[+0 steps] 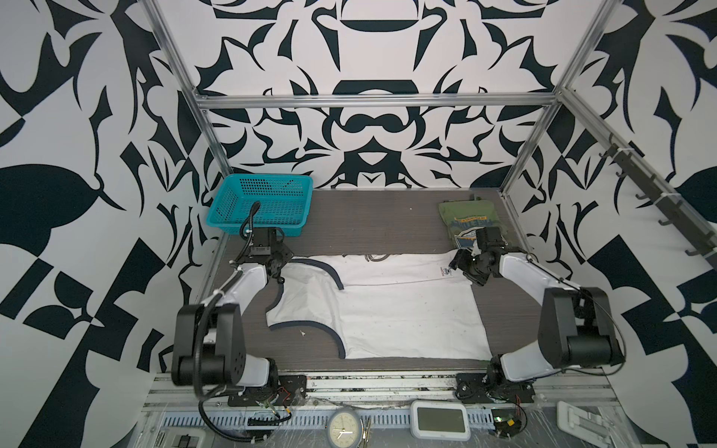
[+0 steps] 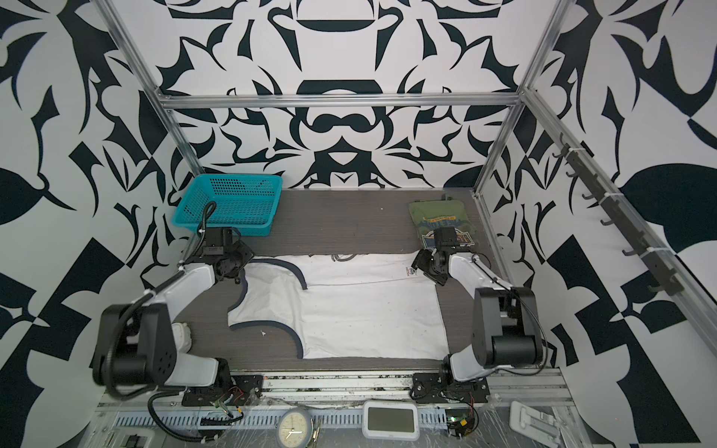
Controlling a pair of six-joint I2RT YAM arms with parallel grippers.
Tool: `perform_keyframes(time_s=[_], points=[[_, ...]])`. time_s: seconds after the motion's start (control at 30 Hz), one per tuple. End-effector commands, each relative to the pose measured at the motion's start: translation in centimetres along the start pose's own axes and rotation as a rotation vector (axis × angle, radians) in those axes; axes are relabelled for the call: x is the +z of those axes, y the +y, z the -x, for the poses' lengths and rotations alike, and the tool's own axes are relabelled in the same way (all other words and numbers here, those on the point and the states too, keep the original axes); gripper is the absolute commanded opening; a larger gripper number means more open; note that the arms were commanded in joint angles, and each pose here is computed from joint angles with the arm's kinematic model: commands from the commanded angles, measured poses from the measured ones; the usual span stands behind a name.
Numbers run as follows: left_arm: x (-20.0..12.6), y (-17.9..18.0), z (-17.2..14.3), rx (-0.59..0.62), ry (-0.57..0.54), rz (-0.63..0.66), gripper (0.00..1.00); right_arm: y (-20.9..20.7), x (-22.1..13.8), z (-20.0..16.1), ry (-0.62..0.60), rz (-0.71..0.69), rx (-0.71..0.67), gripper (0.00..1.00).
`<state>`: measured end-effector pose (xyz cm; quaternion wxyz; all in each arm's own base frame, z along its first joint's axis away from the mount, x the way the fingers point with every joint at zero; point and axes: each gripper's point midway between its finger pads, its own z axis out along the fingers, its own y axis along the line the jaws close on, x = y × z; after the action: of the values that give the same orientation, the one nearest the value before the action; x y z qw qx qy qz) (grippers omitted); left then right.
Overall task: Fold and stack tank tops
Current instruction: Smooth out the tank top at the center of the table, then move the tank top to the center of the table.
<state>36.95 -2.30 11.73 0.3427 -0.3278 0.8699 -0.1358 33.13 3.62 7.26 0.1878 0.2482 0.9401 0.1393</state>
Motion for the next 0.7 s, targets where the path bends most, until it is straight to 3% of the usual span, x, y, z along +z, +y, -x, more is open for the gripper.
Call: perform_keyframes(time_s=[0.0, 0.17, 0.27, 0.53, 0.67], points=[[-1.4, 1.4, -5.3, 0.067, 0.119, 0.079, 0.58, -1.3, -0.9, -3.2, 0.053, -0.080, -0.069, 0.73], [-0.6, -0.4, -11.8, 0.116, 0.257, 0.026, 0.58, -0.7, 0.0, -5.6, 0.106, -0.072, -0.099, 0.72], [0.6, -0.9, -13.9, 0.141, 0.302, 0.020, 0.58, 0.1, 0.9, -6.2, 0.124, -0.071, -0.119, 0.72], [3.9, 2.8, -14.3, 0.143, 0.317, 0.199, 0.58, 0.5, 4.7, -6.9, 0.194, -0.073, -0.113, 0.71], [5.1, 6.1, -12.9, 0.030, 0.315, 0.267, 0.58, 0.9, 6.3, -6.5, 0.211, -0.074, -0.104, 0.71]])
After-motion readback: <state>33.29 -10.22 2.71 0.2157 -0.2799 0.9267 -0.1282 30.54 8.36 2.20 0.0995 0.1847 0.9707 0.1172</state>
